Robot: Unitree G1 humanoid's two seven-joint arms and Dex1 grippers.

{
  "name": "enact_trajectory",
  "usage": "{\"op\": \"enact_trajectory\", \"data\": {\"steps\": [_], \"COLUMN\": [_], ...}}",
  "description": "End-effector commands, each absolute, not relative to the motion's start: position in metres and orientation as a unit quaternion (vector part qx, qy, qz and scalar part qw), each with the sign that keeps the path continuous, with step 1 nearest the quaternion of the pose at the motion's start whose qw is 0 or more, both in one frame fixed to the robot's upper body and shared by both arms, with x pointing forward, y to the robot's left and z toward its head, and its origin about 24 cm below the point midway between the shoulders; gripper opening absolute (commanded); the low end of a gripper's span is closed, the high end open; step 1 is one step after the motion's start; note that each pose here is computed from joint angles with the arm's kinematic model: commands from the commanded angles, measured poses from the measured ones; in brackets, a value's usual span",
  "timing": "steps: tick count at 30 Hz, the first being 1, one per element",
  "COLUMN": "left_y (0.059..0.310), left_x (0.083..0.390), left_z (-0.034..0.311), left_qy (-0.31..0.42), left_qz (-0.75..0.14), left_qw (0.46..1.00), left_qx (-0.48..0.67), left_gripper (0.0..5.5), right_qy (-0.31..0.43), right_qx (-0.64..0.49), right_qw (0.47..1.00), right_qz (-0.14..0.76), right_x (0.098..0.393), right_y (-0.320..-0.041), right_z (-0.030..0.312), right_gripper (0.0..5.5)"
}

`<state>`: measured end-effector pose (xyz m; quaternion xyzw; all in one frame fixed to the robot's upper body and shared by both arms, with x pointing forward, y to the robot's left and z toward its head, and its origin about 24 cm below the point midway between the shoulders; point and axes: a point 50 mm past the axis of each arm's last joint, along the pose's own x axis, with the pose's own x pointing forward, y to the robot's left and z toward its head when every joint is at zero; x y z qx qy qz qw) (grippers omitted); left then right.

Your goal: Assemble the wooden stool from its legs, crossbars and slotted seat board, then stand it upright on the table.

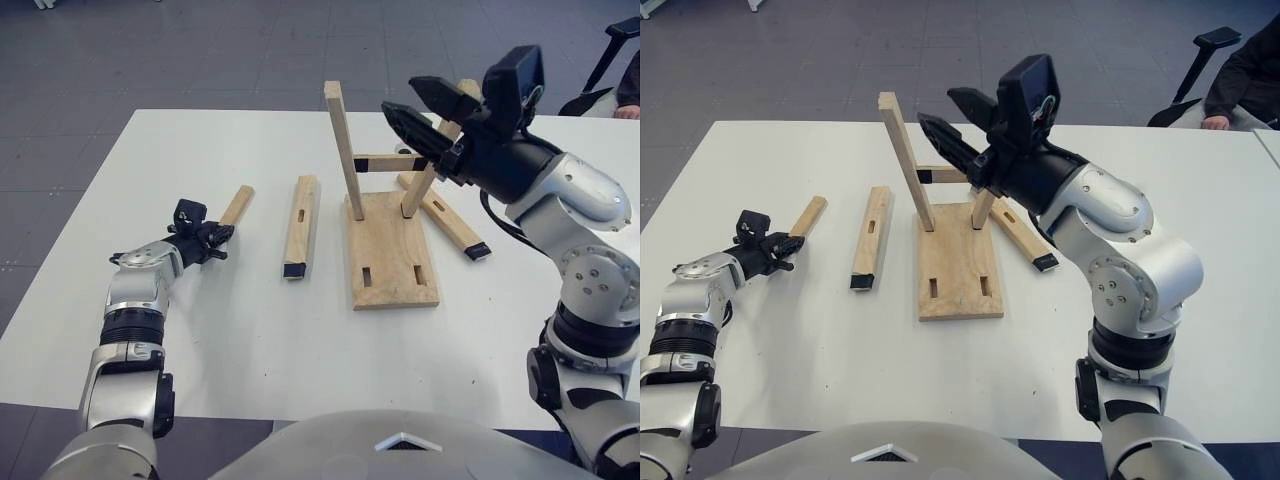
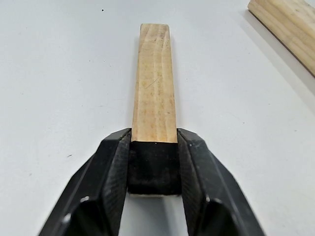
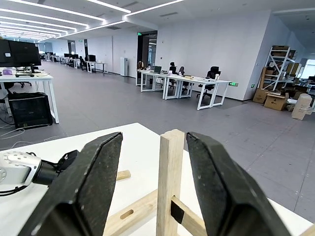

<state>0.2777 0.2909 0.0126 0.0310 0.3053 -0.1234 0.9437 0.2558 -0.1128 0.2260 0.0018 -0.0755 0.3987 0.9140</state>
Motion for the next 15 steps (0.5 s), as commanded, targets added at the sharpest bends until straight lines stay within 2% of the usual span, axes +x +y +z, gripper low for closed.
{"op": "enact_trajectory", "data": {"steps": [1, 4, 5, 6, 8, 10, 12, 15], "left_y": [0.299, 0.310, 0.312, 0.307, 0.276, 0.227, 0.183, 0.141], "left_x": [0.227, 0.242, 0.254, 0.267, 0.278, 0.282, 0.281, 0.275], "left_z": [-0.048, -0.017, 0.013, 0.060, 0.157, 0.229, 0.267, 0.277], "left_qy": [0.417, 0.308, 0.228, 0.120, -0.065, -0.188, -0.249, -0.263], "left_qz": [-0.030, 0.049, 0.073, 0.086, 0.062, -0.022, -0.104, -0.186], "left_qw": [0.908, 0.948, 0.969, 0.988, 0.995, 0.982, 0.963, 0.946], "left_qx": [-0.036, -0.068, -0.062, -0.050, -0.034, -0.018, 0.006, 0.041], "left_gripper": [1.34, 1.34, 1.34, 1.34, 1.34, 1.34, 1.34, 1.34], "right_qy": [-0.123, -0.157, -0.169, -0.180, -0.180, -0.154, -0.122, -0.087], "right_qx": [0.009, 0.035, 0.058, 0.094, 0.163, 0.209, 0.247, 0.261], "right_qw": [0.924, 0.934, 0.936, 0.937, 0.932, 0.921, 0.899, 0.866], "right_qz": [0.362, 0.318, 0.302, 0.284, 0.271, 0.290, 0.341, 0.418], "right_x": [0.263, 0.274, 0.277, 0.282, 0.289, 0.294, 0.293, 0.285], "right_y": [-0.122, -0.138, -0.145, -0.151, -0.154, -0.141, -0.120, -0.092], "right_z": [0.249, 0.269, 0.277, 0.287, 0.299, 0.300, 0.300, 0.302], "right_gripper": [2.40, 2.40, 2.40, 2.40, 2.40, 2.40, 2.40, 2.40]}}
